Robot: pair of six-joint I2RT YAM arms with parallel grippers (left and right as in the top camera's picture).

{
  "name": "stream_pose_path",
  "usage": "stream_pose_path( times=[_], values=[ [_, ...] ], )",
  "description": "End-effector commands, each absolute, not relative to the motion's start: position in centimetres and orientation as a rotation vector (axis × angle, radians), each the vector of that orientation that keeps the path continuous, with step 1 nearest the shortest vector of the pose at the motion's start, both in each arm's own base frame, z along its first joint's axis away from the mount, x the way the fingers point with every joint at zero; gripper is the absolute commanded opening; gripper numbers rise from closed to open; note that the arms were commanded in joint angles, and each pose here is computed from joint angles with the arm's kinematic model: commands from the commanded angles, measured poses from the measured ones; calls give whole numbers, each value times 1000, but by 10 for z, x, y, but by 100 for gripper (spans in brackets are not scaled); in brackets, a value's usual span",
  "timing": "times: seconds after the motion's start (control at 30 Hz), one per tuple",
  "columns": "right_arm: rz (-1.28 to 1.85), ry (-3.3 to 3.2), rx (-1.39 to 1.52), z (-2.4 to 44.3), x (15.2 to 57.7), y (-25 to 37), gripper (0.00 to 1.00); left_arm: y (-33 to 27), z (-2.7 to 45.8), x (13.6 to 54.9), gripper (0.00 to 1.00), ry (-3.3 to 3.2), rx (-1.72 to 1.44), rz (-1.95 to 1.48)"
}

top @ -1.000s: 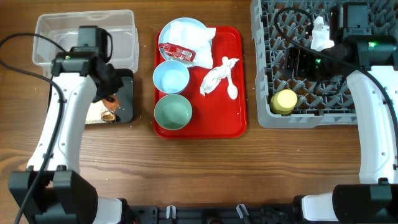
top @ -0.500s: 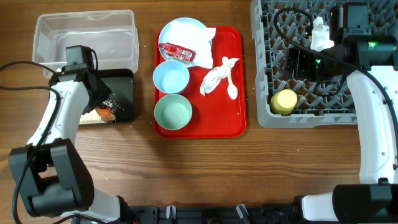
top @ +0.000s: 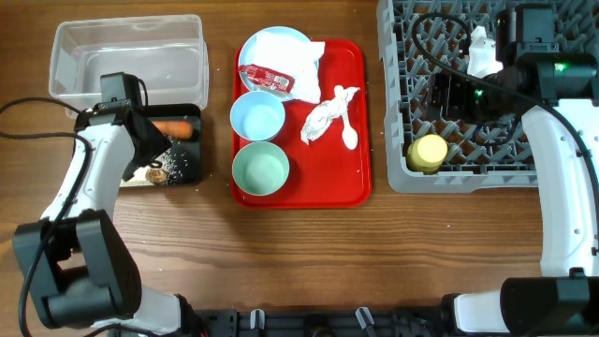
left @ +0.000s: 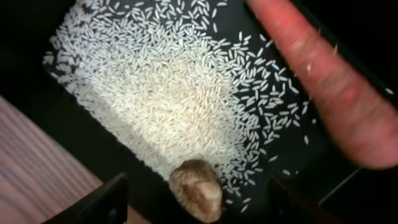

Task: Sort waste into correct bins and load items into the dishwasher rack
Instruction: 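Carry the carrot to the black tray and release it, then grasp the white tissue on the red tray with the left gripper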

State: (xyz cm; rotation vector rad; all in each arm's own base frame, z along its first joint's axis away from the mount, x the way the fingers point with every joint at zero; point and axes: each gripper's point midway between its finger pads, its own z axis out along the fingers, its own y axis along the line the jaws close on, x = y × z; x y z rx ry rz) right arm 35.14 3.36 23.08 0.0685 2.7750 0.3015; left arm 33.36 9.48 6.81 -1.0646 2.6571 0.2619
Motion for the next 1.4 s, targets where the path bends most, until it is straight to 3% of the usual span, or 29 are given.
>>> stream_pose_path(
  times=[0.0,0.2,0.33,0.47,0.53,0.77,0.97,1.17,1.37],
  values=[
    [300,2753,36,238,351,35,88,104,142,344,74,2483,-1036,246],
    [299,2748,35,239,353,35,88,96,229,316,79,2284,-986,144],
    [299,2727,32,241,357,35,89,62,272,302,81,2199,-878,-103],
    [302,2708,44,243,362,36,90,7,300,309,81,2204,-515,-299],
    [302,2704,44,243,363,36,92,-17,300,316,88,2221,-389,-320],
    [302,2707,45,243,362,36,93,-128,239,371,98,2369,17,-410],
    [302,2720,47,242,359,36,93,-218,163,424,99,2412,318,-375],
    [301,2720,44,241,359,35,93,-262,91,446,99,2467,466,-247],
    [301,2720,45,241,359,35,93,-277,59,445,97,2476,565,-205]
  ],
)
